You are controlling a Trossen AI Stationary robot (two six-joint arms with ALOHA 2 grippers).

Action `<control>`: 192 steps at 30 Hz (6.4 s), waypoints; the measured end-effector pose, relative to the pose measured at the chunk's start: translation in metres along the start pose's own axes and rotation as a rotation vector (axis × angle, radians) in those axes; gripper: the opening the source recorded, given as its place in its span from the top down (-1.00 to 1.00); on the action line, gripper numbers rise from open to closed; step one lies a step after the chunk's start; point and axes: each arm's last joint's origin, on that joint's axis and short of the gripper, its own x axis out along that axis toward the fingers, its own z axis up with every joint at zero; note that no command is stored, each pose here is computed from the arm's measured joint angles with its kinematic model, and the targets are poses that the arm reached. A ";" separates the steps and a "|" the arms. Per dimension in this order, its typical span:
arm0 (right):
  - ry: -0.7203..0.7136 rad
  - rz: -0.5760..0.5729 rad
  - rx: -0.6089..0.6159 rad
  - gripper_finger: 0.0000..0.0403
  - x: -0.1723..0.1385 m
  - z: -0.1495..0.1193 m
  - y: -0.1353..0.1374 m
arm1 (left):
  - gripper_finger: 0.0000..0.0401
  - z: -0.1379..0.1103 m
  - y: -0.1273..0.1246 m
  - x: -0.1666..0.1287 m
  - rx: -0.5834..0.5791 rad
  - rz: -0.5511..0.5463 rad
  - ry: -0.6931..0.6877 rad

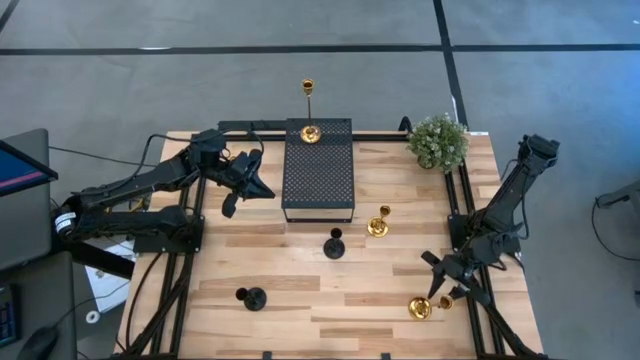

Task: Pick & Place candle stick holders
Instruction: Put the large gold candle holder on the shelf

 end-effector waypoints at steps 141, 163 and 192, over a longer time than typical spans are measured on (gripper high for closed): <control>-0.414 -0.922 -0.159 1.00 -0.147 0.282 -0.280 | 0.97 0.010 -0.018 -0.021 -0.021 0.143 -0.047; -0.400 -1.085 -0.106 1.00 -0.175 0.276 -0.308 | 0.97 0.010 -0.018 -0.021 -0.021 0.143 -0.048; -0.392 -1.100 -0.072 0.99 -0.174 0.273 -0.310 | 0.97 0.010 -0.018 -0.021 -0.021 0.143 -0.048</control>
